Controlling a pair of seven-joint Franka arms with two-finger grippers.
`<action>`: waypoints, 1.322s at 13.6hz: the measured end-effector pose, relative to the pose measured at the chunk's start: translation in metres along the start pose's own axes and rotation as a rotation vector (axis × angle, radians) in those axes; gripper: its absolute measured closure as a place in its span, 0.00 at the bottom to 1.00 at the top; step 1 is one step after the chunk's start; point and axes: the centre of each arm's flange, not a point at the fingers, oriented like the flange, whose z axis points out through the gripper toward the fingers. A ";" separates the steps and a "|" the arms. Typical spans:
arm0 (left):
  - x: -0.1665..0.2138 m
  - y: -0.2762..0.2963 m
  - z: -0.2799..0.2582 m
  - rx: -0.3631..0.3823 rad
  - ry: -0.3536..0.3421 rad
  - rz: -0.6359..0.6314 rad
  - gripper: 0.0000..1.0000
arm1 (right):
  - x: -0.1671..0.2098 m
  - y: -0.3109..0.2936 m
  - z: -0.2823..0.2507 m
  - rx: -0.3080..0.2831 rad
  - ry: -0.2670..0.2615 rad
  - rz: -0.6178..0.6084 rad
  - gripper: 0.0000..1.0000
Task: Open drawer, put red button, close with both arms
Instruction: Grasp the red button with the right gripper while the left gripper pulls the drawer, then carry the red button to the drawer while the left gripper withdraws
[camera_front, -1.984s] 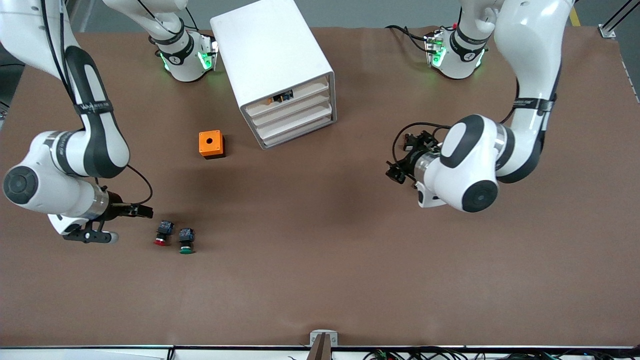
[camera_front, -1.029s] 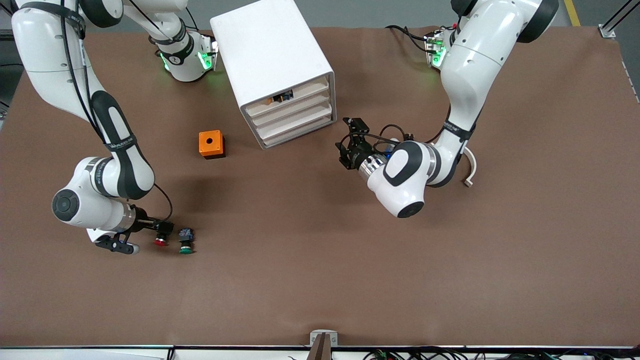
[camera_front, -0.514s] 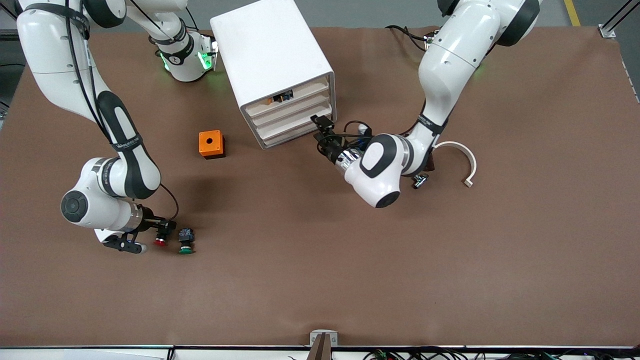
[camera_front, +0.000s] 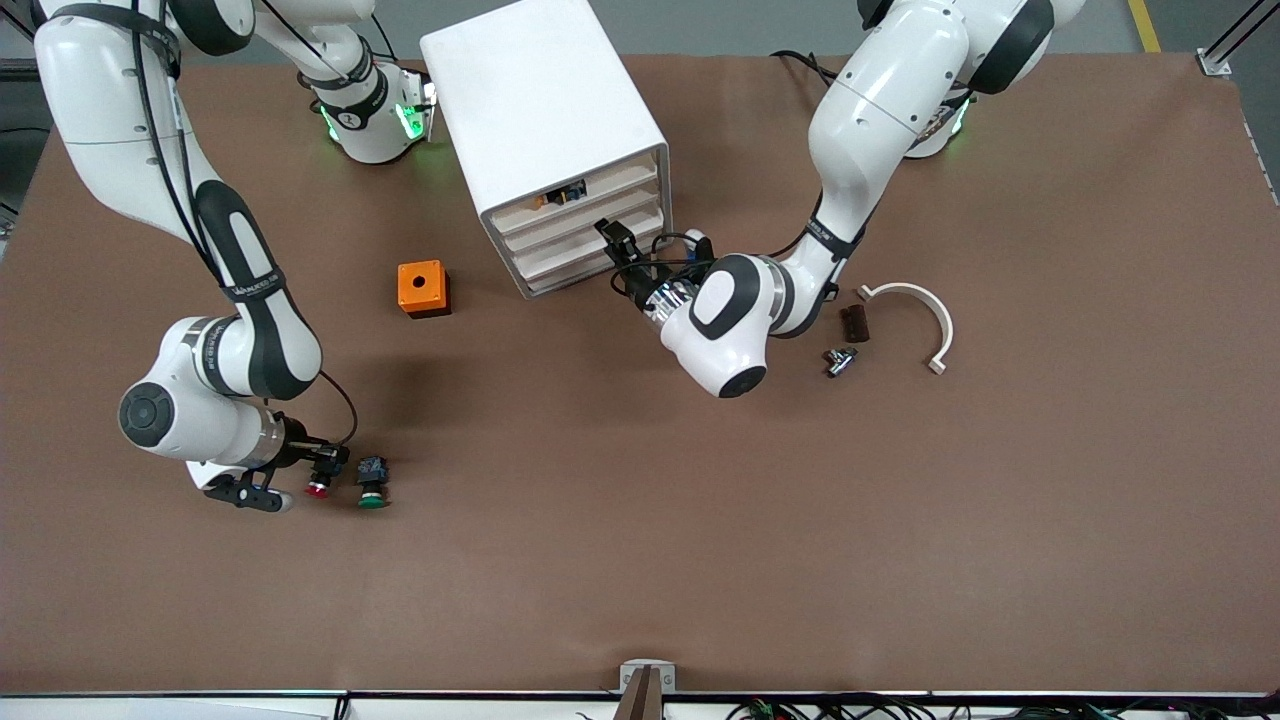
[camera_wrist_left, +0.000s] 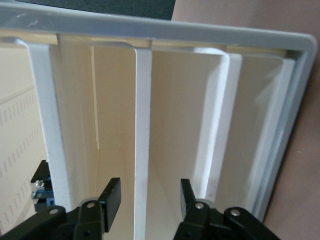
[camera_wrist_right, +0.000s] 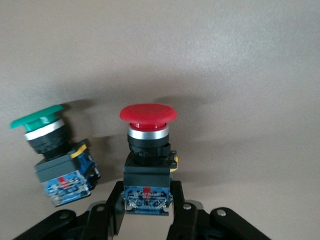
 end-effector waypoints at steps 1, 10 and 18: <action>-0.001 0.000 0.009 0.008 0.007 -0.001 0.48 | 0.003 -0.004 -0.013 -0.002 -0.006 -0.008 0.59; -0.007 -0.004 0.005 0.000 -0.006 0.012 0.86 | -0.028 -0.075 -0.120 -0.019 -0.051 0.019 0.59; 0.007 0.019 -0.129 -0.071 -0.193 0.135 0.81 | -0.084 -0.150 -0.166 -0.067 -0.103 0.204 0.59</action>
